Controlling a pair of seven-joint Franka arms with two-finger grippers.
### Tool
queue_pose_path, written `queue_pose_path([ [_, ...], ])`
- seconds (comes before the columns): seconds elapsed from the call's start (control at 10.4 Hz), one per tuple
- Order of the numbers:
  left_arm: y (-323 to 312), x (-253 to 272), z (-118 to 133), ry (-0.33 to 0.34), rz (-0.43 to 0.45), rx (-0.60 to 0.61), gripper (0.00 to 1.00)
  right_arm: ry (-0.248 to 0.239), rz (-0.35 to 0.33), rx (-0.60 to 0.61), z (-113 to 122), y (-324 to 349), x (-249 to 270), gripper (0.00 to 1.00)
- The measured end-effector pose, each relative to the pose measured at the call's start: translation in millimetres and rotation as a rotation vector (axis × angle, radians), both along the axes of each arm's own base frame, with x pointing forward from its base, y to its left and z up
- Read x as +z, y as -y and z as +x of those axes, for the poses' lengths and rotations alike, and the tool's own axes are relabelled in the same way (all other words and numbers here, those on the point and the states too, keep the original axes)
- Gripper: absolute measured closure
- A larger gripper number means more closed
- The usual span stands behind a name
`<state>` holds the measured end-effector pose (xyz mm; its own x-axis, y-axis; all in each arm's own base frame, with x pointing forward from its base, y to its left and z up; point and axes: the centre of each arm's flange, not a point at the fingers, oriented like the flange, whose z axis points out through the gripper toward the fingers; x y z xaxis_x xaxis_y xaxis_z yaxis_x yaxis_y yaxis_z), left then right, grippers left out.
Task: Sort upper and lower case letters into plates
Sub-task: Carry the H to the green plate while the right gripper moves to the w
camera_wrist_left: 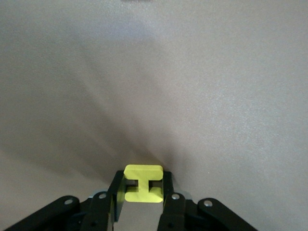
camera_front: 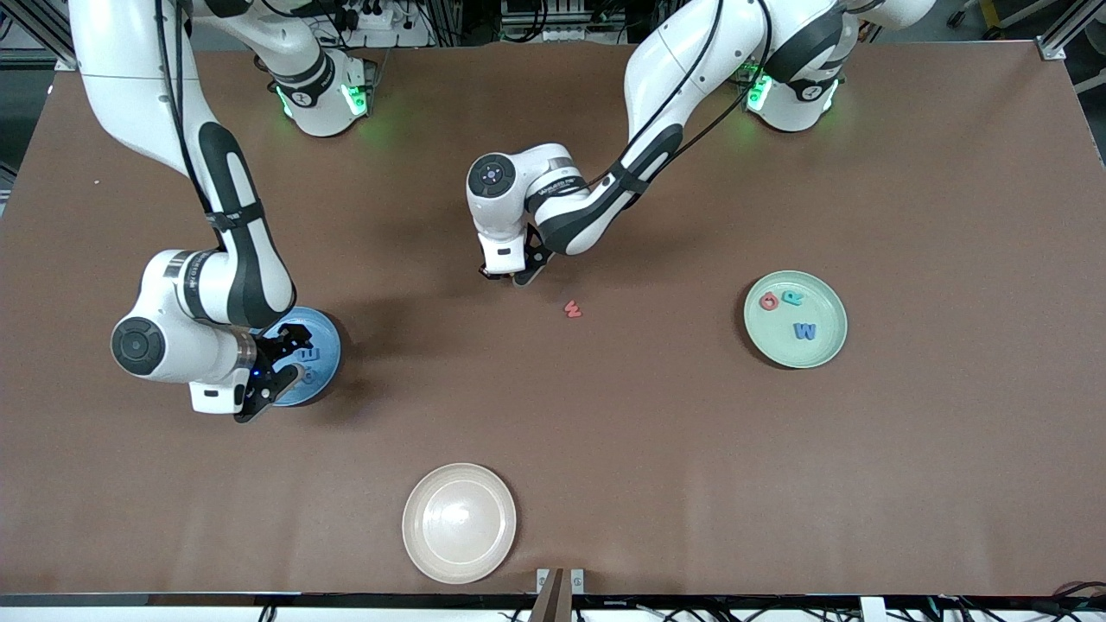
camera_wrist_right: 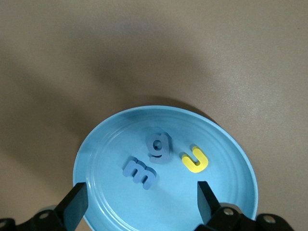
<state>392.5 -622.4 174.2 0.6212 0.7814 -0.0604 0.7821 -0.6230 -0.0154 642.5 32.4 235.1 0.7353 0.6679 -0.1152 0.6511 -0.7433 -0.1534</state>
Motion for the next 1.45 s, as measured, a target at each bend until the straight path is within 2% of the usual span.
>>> queue_pose_path([
  [0.19,-3.7,1.7,7.6,-0.001,-0.004,0.015,0.66,0.002,0.0,0.002,0.7,-1.2,0.9,0.0],
  [0.48,-31.7,26.6,55.8,-0.021,-0.031,0.037,0.66,0.008,0.001,0.006,2.5,-3.9,3.3,0.0],
  [0.97,-92.1,52.1,107.6,-0.079,0.055,-0.037,0.66,0.035,-0.007,0.004,6.0,-65.5,15.8,0.0],
  [1.25,-172.8,93.6,157.4,-0.203,0.079,-0.134,0.66,0.044,-0.016,-0.022,3.1,-102.2,20.7,0.0],
  [1.45,-238.0,124.8,181.5,-0.256,0.095,-0.234,0.66,0.044,-0.022,-0.045,-0.9,-122.5,21.3,0.0],
])
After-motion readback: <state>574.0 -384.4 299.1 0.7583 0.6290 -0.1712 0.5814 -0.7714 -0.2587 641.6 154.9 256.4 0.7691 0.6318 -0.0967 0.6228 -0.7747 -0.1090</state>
